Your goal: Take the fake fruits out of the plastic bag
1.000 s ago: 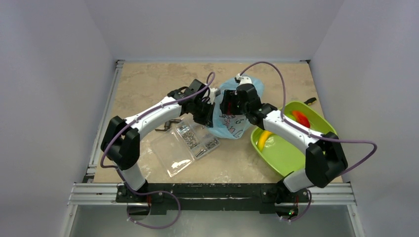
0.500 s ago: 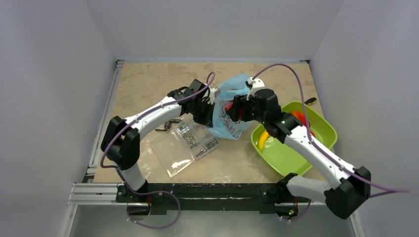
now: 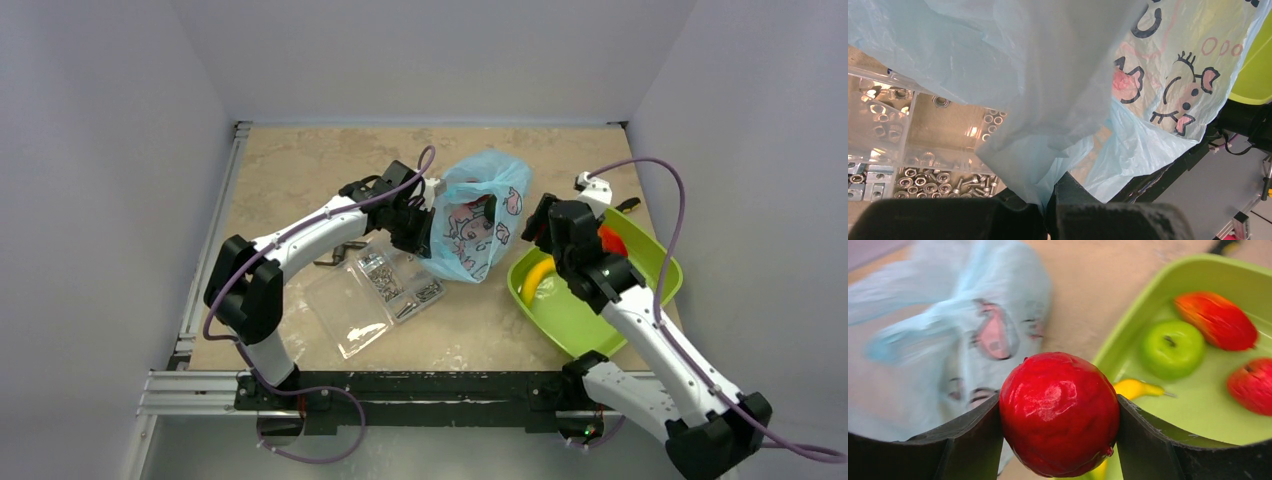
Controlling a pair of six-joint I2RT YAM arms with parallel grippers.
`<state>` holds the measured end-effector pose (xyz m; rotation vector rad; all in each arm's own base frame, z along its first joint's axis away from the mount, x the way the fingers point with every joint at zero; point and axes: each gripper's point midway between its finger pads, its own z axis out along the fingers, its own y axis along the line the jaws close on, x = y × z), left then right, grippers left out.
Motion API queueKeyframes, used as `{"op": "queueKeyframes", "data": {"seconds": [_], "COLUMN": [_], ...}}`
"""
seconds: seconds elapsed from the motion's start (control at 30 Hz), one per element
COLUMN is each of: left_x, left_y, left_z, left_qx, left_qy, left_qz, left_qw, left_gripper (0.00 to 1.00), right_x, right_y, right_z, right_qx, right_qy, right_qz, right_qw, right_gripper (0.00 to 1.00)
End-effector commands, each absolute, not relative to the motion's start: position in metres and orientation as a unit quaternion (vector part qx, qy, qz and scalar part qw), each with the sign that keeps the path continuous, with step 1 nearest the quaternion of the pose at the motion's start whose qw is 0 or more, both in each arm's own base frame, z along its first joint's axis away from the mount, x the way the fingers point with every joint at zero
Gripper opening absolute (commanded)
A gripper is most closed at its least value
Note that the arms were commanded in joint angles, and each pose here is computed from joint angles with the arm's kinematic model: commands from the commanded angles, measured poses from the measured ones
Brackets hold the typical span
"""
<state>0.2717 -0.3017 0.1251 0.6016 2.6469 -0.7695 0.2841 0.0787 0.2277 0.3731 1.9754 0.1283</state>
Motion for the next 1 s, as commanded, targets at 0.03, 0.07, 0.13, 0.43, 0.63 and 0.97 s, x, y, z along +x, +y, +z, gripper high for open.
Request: {"op": "queueKeyframes", "data": {"seconds": [0.03, 0.07, 0.13, 0.43, 0.63, 0.97], "left_x": [0.279, 0.279, 0.279, 0.277, 0.275, 0.272], "left_y": [-0.311, -0.311, -0.311, -0.312, -0.314, -0.315], "left_z": [0.154, 0.154, 0.154, 0.160, 0.168, 0.170], "left_qx": [0.214, 0.214, 0.214, 0.215, 0.216, 0.216], "left_qy": [0.911, 0.911, 0.911, 0.908, 0.902, 0.900], "left_qz": [-0.295, -0.296, -0.296, -0.302, -0.316, -0.323], "left_qw": [0.192, 0.191, 0.192, 0.195, 0.199, 0.198], "left_gripper": [0.00, 0.00, 0.00, 0.00, 0.00, 0.00], "right_x": [0.288, 0.288, 0.287, 0.262, 0.258, 0.265], "right_y": [0.028, 0.030, 0.035, 0.025, 0.026, 0.027], "right_z": [0.162, 0.148, 0.127, 0.073, 0.070, 0.094], "right_qx": [0.271, 0.278, 0.287, 0.340, 0.333, 0.311], "right_qy": [0.856, 0.863, 0.872, 0.878, 0.877, 0.871], "right_qz": [-0.002, 0.010, 0.035, 0.028, 0.044, 0.058], "right_qw": [0.441, 0.422, 0.395, 0.336, 0.343, 0.376], "right_gripper": [0.00, 0.00, 0.00, 0.00, 0.30, 0.73]}}
